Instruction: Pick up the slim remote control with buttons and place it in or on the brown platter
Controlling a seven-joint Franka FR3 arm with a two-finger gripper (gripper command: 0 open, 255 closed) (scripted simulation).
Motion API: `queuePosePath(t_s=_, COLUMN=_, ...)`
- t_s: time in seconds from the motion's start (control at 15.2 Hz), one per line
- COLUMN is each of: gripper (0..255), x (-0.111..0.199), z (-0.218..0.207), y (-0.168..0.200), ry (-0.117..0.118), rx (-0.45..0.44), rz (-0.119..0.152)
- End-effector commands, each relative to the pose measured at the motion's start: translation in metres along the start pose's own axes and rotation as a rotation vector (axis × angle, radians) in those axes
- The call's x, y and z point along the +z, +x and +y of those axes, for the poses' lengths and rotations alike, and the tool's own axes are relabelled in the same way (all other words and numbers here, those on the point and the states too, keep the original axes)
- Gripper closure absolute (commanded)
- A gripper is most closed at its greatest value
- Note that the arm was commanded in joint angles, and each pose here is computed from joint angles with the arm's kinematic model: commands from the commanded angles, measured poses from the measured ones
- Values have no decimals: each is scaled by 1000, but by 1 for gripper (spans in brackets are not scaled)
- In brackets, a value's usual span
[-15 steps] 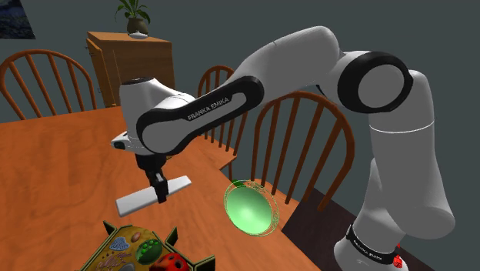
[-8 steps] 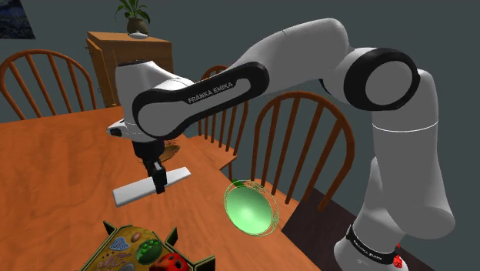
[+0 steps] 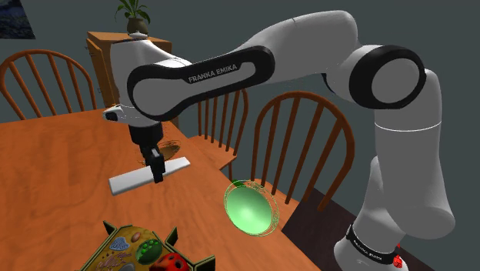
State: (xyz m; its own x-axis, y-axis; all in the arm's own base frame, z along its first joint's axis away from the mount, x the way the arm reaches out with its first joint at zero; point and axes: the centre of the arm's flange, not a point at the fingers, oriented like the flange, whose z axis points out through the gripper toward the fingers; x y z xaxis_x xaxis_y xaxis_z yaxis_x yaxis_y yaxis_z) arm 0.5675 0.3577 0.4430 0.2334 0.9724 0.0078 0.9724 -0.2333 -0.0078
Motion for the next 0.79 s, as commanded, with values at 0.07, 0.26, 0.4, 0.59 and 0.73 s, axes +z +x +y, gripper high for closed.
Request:
queuePosePath(t_s=0.07, gripper=255, x=-16, z=-1, y=0, ry=0, rx=0, rz=0)
queuePosePath(t_s=0.26, gripper=255, x=-22, z=23, y=-11, ry=0, rx=0, rz=0)
queuePosePath(t_s=0.4, gripper=255, x=-22, z=47, y=-22, ry=0, rx=0, rz=0)
queuePosePath(t_s=0.59, gripper=255, x=-23, z=83, y=-38, ry=0, rx=0, rz=0)
queuePosePath(t_s=0.73, gripper=255, x=-24, z=106, y=-50, ry=0, rx=0, rz=0)
